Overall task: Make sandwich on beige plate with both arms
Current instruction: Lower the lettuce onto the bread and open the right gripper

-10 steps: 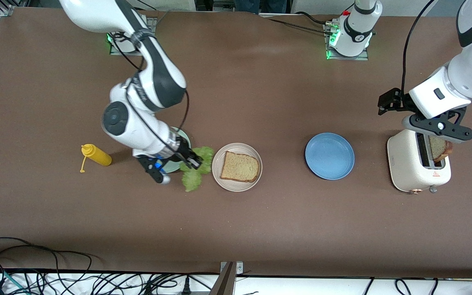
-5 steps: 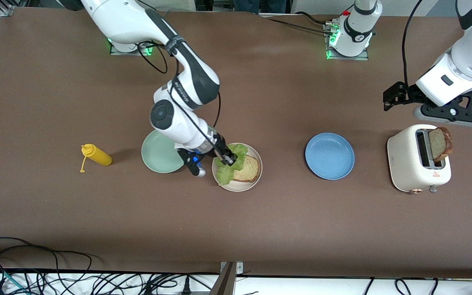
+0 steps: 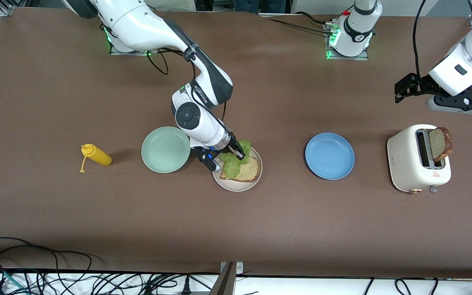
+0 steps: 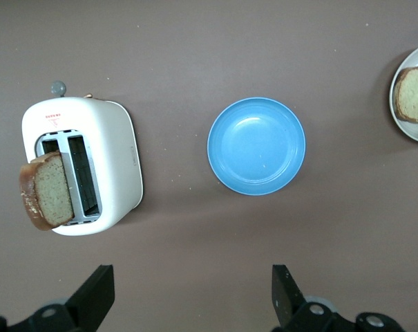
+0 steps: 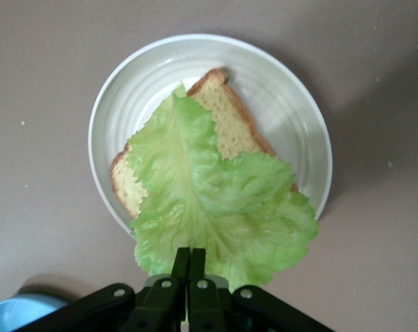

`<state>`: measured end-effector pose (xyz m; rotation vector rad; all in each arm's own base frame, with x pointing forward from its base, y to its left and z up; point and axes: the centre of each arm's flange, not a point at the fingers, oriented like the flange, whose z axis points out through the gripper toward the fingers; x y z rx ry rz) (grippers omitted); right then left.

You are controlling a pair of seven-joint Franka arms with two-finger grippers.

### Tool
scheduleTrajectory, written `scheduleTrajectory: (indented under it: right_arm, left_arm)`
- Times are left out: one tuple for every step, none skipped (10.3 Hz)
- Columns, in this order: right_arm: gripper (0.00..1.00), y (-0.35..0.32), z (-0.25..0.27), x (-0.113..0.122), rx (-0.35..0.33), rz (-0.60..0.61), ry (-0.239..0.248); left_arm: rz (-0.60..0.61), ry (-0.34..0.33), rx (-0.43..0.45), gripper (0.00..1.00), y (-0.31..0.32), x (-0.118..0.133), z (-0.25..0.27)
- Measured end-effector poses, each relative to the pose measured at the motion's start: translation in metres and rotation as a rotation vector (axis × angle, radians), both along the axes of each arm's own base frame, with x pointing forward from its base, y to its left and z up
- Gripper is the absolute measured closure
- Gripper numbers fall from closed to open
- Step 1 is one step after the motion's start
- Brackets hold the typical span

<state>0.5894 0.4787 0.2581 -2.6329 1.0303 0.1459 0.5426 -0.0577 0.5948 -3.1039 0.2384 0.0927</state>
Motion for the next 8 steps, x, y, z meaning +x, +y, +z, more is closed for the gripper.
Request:
scheduleTrajectory:
  right_arm:
    - [0.97,-0.001,-0.010,0.000,-0.018,0.010,-0.012]
    - [0.97,-0.001,-0.016,0.000,-0.024,0.011,-0.012]
    - [0.97,-0.001,-0.018,0.000,-0.026,0.012,-0.011]
    - [0.97,-0.001,-0.018,0.000,-0.025,0.013,-0.012]
    - [0.97,0.000,-0.017,0.000,-0.024,0.012,-0.014]
    - [0.97,0.000,-0.015,0.001,-0.021,0.012,-0.018]
    - [0.97,0.002,-0.010,0.004,-0.012,0.010,-0.031]
    - [0.97,0.004,-0.001,0.008,0.005,0.004,-0.056]
  left_arm:
    - [-0.003,0.002,-0.008,0.00,-0.001,-0.001,-0.001]
    - [0.000,0.006,-0.016,0.00,0.001,-0.001,-0.003]
    - [0.003,0.006,-0.021,0.00,0.002,-0.001,-0.005]
    - [0.003,0.006,-0.022,0.00,0.002,-0.001,-0.004]
    - [0.000,0.005,-0.022,0.00,0.000,-0.001,-0.004]
    - [-0.004,0.005,-0.022,0.00,-0.002,-0.002,-0.004]
    - [-0.006,0.005,-0.022,0.00,-0.003,-0.002,-0.004]
    - [-0.006,0.005,-0.022,0.00,-0.003,-0.002,-0.004]
